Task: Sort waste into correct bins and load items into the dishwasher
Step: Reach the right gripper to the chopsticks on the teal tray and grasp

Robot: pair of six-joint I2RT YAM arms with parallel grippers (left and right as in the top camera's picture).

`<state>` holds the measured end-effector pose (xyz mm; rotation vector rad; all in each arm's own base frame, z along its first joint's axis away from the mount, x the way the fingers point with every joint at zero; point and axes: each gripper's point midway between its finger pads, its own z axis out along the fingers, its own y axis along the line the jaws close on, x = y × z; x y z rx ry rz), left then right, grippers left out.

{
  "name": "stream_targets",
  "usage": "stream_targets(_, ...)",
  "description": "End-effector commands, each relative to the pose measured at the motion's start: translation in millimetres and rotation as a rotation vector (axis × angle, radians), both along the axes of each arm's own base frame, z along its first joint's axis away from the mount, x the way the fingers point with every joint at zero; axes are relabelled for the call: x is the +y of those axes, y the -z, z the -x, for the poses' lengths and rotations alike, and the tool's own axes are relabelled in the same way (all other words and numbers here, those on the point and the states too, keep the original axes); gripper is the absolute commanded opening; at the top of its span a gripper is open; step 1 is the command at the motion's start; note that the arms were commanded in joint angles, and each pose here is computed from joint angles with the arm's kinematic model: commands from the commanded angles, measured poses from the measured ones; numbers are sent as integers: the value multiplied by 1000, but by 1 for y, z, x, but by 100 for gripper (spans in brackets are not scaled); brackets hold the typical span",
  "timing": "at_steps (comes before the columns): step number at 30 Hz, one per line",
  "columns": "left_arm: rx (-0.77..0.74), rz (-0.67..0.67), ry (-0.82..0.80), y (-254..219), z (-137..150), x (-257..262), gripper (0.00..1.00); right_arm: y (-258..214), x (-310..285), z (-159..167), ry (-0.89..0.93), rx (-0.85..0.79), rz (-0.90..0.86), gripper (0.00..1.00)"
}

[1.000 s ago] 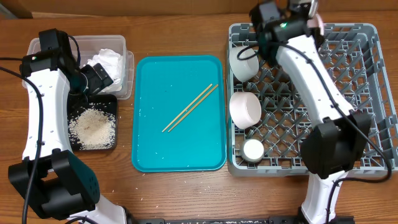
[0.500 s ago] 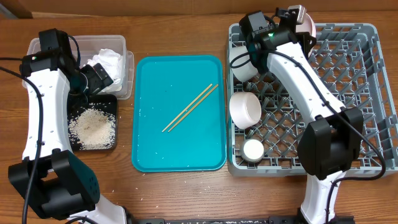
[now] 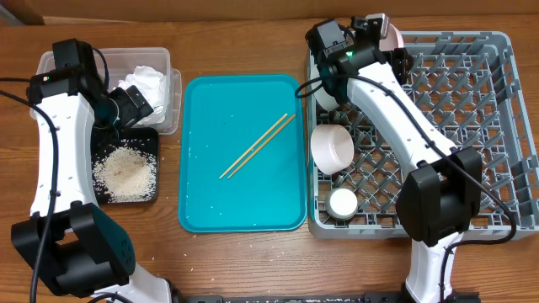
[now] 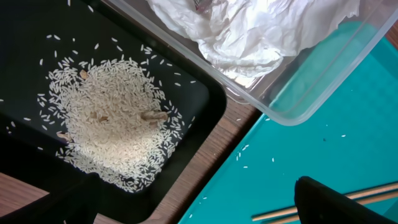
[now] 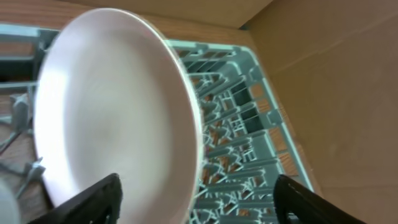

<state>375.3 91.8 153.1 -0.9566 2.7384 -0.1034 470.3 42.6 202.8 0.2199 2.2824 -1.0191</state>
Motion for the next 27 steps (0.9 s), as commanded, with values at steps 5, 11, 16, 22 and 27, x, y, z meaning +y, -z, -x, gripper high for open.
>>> stream_targets(5, -17, -1, 20, -6, 1, -3, 100, -77, 46, 1, -201, -110, -408, 100)
stream_targets(11, -17, -1, 20, -6, 1, -3, 100, -73, 184, 24, -623, 89, -1096, 91)
stream_targets(16, -17, -1, 20, -6, 1, -3, 100, -1, 233, 33, -452, 197, -1189, 77)
stream_targets(22, -17, -1, 19, -6, 1, -3, 100, 76, 255, 54, -181, 220, -1068, 78)
stream_targets(27, -17, -1, 20, -6, 1, -3, 100, 126, 282, 66, -96, 222, -1022, 77)
